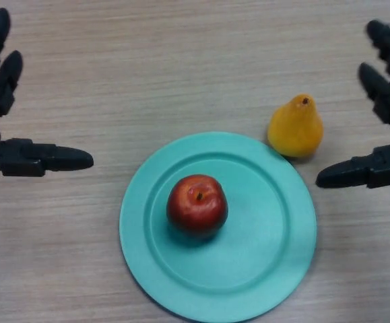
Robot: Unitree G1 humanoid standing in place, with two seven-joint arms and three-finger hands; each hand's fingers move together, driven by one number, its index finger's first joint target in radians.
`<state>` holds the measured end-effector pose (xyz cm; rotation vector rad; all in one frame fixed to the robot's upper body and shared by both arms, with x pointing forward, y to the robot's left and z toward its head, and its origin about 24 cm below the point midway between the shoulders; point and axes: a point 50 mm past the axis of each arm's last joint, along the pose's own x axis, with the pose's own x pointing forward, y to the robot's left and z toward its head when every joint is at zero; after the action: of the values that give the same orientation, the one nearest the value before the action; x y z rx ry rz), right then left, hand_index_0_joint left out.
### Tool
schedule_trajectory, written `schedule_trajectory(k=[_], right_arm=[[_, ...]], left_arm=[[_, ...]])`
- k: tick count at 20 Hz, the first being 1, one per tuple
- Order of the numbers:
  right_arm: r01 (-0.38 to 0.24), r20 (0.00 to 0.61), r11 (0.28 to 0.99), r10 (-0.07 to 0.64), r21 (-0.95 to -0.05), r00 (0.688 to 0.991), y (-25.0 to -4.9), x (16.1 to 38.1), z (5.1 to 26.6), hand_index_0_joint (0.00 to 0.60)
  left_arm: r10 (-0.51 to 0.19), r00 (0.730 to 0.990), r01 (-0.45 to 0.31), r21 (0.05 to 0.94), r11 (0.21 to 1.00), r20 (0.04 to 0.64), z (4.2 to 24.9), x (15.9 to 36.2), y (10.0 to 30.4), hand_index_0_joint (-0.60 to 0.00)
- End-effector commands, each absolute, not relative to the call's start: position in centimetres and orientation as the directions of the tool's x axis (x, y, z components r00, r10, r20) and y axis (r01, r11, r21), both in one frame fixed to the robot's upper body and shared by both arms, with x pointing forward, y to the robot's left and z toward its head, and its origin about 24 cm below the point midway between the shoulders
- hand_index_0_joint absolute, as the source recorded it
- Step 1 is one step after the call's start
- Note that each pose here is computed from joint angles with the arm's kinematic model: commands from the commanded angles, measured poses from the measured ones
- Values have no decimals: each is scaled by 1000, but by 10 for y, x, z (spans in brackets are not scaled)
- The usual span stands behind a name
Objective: Pick up the red apple and place it on the plate
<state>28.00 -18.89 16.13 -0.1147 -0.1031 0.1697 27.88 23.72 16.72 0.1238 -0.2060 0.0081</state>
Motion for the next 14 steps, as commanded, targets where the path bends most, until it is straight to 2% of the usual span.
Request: schedule_trajectory(k=[1, 4, 11, 12, 14], right_arm=[[-111, 344, 982, 158, -152, 926, -199, 273, 204, 0], [-98, 333, 982, 147, -159, 931, -201, 277, 199, 0], [-99, 296, 970, 164, -223, 941, -201, 288, 187, 0], [-99, 295, 967, 168, -234, 941, -201, 290, 185, 0], [-90, 305, 967, 163, -239, 938, -201, 291, 185, 0]], left_arm=[[-2, 894, -78, 159, 984, 448, 208, 263, 248, 0], [-19, 907, -62, 179, 982, 421, 201, 264, 246, 0], [-47, 886, -71, 236, 969, 462, 199, 269, 242, 0], [-43, 897, -64, 226, 972, 440, 194, 271, 244, 0], [-13, 898, -87, 206, 975, 440, 192, 274, 246, 0]])
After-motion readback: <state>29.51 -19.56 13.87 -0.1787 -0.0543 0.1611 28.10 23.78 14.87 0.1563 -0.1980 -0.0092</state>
